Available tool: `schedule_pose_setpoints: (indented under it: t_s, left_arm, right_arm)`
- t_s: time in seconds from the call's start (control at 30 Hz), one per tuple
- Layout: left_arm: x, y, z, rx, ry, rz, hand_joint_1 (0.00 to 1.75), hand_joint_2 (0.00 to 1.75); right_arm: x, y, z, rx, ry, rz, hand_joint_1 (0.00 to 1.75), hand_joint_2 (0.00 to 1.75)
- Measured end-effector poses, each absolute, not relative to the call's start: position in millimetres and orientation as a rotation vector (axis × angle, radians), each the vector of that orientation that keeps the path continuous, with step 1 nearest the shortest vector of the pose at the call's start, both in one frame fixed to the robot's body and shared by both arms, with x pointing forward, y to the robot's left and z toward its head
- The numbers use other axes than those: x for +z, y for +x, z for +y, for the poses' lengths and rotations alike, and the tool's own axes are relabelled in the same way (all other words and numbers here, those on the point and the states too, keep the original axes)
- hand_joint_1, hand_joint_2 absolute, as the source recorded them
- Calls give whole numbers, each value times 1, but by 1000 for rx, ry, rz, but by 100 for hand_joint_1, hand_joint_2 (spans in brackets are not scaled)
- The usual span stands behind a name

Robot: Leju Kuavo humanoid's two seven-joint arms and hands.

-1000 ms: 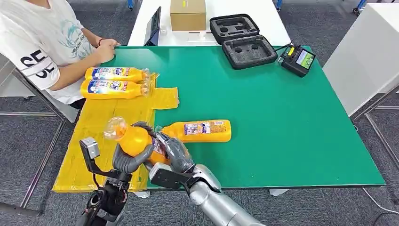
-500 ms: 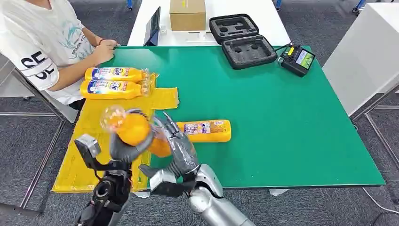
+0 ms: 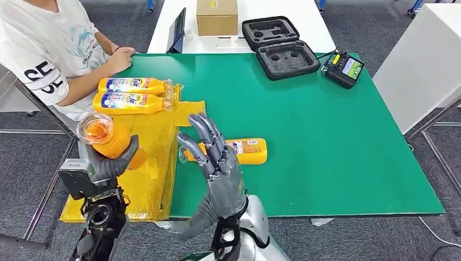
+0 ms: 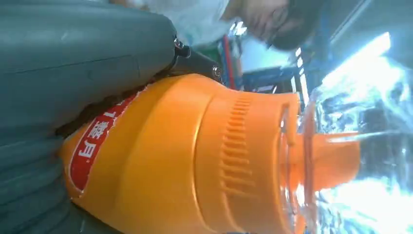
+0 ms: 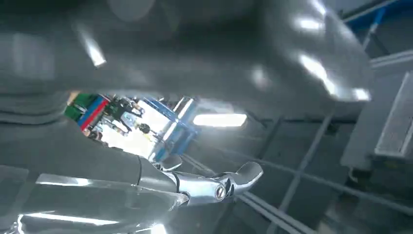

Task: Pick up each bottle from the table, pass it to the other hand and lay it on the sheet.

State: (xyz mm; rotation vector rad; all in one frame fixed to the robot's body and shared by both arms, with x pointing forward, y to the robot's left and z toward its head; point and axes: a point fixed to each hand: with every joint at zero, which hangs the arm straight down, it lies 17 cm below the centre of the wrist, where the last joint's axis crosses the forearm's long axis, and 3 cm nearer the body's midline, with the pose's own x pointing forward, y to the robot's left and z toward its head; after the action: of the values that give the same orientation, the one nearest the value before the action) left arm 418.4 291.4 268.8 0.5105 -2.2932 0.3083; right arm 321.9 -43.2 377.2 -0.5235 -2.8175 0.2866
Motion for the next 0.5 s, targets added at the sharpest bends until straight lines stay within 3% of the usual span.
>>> schedule_pose_setpoints:
  t_s: [0.2,0.43,0.5]
  left_arm:
    - [282,428,280,19,814,-2334,175,175]
    - [274,458,273,-151,880,-2288,175,175]
    - [265,473,261,-315,957,-2228,175,175]
  right_arm:
    - [382,323,-51,228,-498,-2810,0,0]
    - [382,323,-52,219,-492,-2807,0,0]
    - [382,324,-52,212,-484,-2805,0,0]
